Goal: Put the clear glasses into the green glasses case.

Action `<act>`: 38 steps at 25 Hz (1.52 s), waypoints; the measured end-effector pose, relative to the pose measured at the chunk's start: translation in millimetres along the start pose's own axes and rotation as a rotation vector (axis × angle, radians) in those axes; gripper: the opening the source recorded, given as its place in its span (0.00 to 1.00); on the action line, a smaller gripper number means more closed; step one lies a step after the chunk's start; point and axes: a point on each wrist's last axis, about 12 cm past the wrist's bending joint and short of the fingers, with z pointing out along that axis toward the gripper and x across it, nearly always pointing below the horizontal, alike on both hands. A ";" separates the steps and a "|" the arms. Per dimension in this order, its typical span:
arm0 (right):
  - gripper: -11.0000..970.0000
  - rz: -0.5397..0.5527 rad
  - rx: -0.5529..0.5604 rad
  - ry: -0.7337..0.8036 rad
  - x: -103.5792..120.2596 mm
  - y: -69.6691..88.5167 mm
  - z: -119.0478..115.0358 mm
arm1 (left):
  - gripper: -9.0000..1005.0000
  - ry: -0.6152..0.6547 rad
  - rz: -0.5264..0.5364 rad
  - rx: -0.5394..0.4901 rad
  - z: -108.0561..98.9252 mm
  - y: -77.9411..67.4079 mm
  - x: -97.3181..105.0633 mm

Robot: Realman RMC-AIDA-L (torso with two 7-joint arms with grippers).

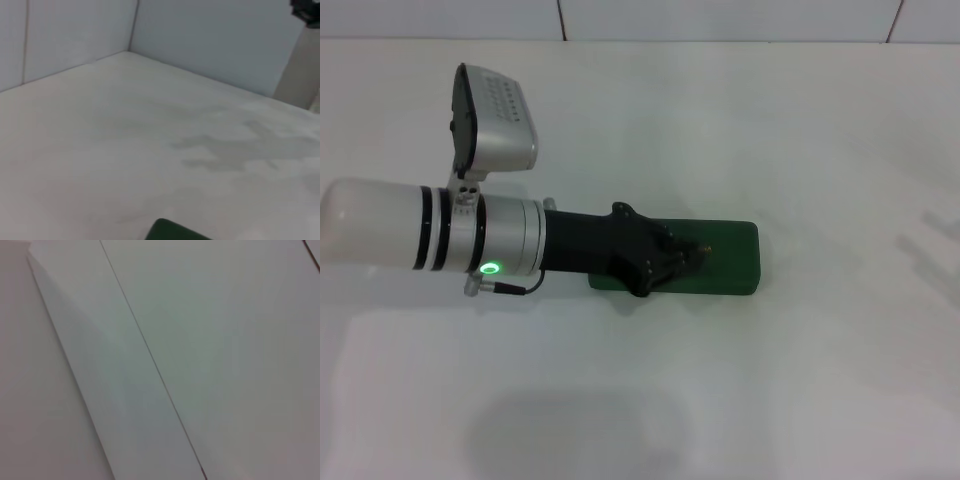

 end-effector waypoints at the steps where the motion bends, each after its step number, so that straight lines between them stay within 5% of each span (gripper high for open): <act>1: 0.57 0.000 0.001 0.000 0.0 -0.1 0.0 | 0.16 -0.004 0.002 0.006 -0.6 -0.9 0.0; 10: 0.57 0.016 -0.041 0.087 6.3 0.3 7.0 | 0.16 -0.124 0.061 0.077 -32.5 -10.3 -12.2; 17: 0.58 -0.102 -0.383 0.192 24.6 26.8 46.7 | 0.16 -0.318 0.132 0.282 -89.2 -36.3 -12.4; 22: 0.61 -0.089 -0.540 0.301 41.8 36.0 87.3 | 0.39 -0.529 0.143 0.240 -125.6 -52.8 3.1; 29: 0.73 -0.105 -0.603 0.332 47.9 38.9 132.7 | 0.59 -0.481 0.074 0.165 -153.8 -53.1 23.5; 38: 0.91 -0.119 -0.657 0.286 41.6 44.2 159.9 | 0.81 -0.439 0.060 0.158 -156.3 -52.8 29.1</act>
